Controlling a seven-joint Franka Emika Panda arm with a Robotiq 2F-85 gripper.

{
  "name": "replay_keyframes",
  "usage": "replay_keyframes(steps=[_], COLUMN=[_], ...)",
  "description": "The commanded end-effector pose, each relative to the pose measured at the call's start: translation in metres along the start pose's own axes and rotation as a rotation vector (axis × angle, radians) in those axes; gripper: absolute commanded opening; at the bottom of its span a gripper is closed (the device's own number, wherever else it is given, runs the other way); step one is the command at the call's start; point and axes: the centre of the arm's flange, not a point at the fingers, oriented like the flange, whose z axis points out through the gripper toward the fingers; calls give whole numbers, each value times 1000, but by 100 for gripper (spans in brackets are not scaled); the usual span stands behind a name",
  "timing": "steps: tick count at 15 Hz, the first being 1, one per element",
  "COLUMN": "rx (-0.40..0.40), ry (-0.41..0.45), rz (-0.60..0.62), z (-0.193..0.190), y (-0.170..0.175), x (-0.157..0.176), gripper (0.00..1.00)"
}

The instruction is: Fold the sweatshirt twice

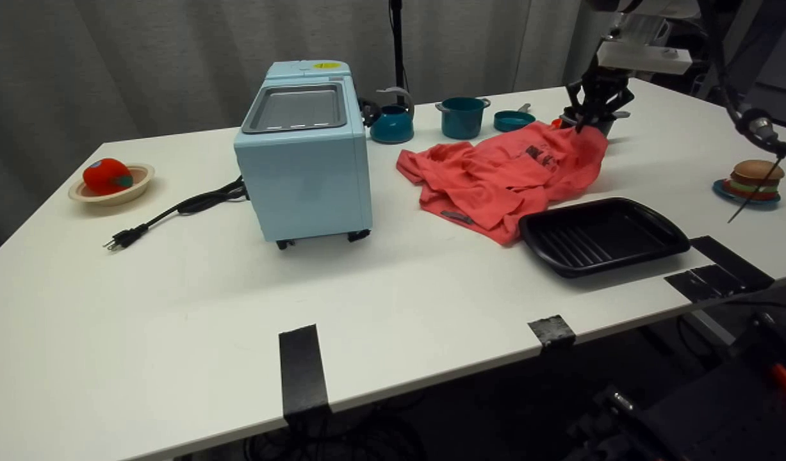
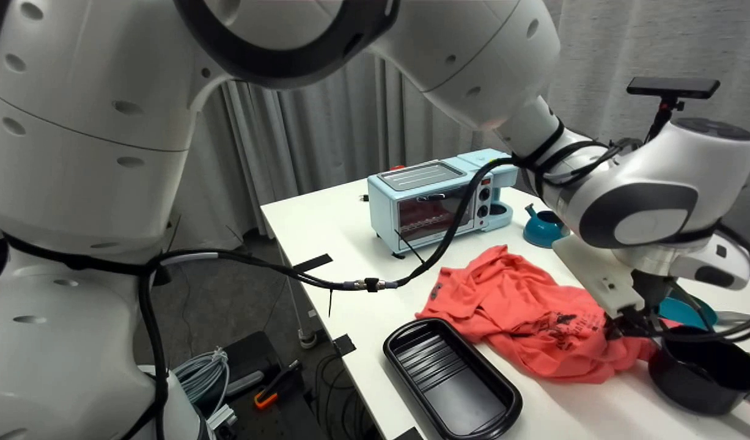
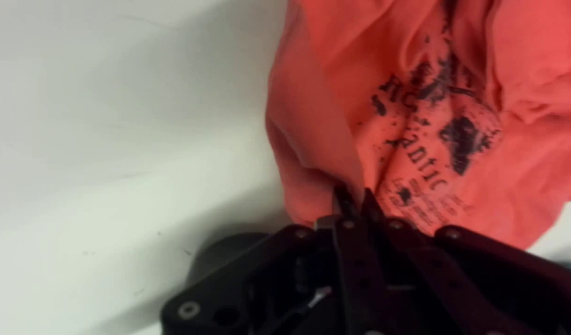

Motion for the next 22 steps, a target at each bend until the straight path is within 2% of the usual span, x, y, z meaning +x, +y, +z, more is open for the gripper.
replay_keyframes(steps=[1,3,6,8,12,17,19,22], rx=[52,81,105,107,100,53,43,68], ry=[83,119,162,160,86,34,6,15], rz=[-124,-204,-363,-475,-680,-850,-867,-844], z=[-53,-71,-84,-76,-39,-2,4,-6], y=[-44,-77,-131,-165,-219,-253,-256,-249], x=[-25,-38,-78,-110,-184,-239,-246,-237], gripper=[1,1,1,1,1,1,32,54])
